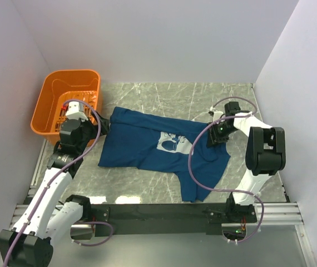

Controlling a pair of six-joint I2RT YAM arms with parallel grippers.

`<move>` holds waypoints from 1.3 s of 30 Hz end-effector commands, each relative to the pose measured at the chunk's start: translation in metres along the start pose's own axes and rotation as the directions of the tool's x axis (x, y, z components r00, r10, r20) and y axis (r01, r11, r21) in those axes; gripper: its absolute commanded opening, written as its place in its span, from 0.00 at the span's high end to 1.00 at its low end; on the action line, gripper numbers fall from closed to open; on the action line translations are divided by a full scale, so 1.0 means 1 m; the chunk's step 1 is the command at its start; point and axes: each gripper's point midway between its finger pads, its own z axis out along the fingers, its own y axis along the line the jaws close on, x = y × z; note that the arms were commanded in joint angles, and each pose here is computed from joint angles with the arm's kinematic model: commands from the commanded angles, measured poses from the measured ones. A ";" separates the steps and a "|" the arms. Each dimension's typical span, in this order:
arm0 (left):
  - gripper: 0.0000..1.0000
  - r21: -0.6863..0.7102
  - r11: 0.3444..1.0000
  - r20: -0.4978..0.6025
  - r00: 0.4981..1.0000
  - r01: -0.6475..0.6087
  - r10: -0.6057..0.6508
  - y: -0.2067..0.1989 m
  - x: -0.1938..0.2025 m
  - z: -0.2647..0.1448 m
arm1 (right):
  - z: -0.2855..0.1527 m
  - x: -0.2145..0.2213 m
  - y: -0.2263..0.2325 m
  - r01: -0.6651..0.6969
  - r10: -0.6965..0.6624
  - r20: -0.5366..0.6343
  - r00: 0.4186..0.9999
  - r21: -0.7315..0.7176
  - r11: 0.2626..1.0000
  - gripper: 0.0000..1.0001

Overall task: Fold and stack the t-shirts
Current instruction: Fold the tshirt

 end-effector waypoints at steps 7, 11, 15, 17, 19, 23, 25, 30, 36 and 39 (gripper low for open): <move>0.12 0.026 1.000 0.025 1.000 0.017 -0.018 -0.005 -0.006 -0.002 | -0.021 -0.018 0.012 0.106 -0.107 0.070 0.992 0.028 0.994 0.81; 0.12 0.031 0.999 0.022 1.000 0.021 -0.021 -0.006 -0.005 0.000 | -0.027 -0.018 0.026 0.166 -0.167 0.078 0.983 0.021 0.986 0.90; 0.12 0.033 0.999 0.018 1.000 0.022 -0.023 -0.006 -0.004 0.001 | -0.029 -0.010 0.040 0.245 -0.244 0.085 0.966 0.001 0.970 0.97; 0.12 0.032 0.999 0.016 1.000 0.022 -0.023 -0.006 -0.003 0.002 | -0.029 -0.004 0.050 0.299 -0.297 0.082 0.951 -0.011 0.954 0.98; 0.12 0.032 0.999 0.013 1.000 0.023 -0.024 -0.005 -0.001 0.002 | -0.025 0.010 0.059 0.370 -0.368 0.054 0.928 -0.040 0.928 0.98; 0.12 0.033 0.999 0.011 1.000 0.026 -0.027 -0.005 0.001 0.002 | -0.024 0.032 0.073 0.544 -0.544 0.022 0.839 -0.048 0.838 0.97; 0.12 0.039 0.999 0.009 0.999 0.031 -0.031 -0.005 0.002 0.003 | -0.018 0.041 0.077 0.621 -0.621 0.012 0.783 -0.033 0.783 0.94; 0.12 0.049 0.998 -0.006 0.999 0.043 -0.043 -0.007 0.008 0.006 | -0.015 0.037 0.110 0.708 -0.706 0.056 0.706 -0.009 0.706 0.81; 0.12 0.042 0.999 -0.006 0.999 0.034 -0.033 -0.006 0.007 0.006 | -0.001 0.052 0.157 0.793 -0.796 0.035 0.604 -0.127 0.596 0.62; 0.12 0.032 0.999 -0.001 1.000 0.029 -0.029 -0.003 0.007 0.003 | 0.000 0.060 0.163 0.813 -0.824 0.017 0.567 -0.172 0.556 0.54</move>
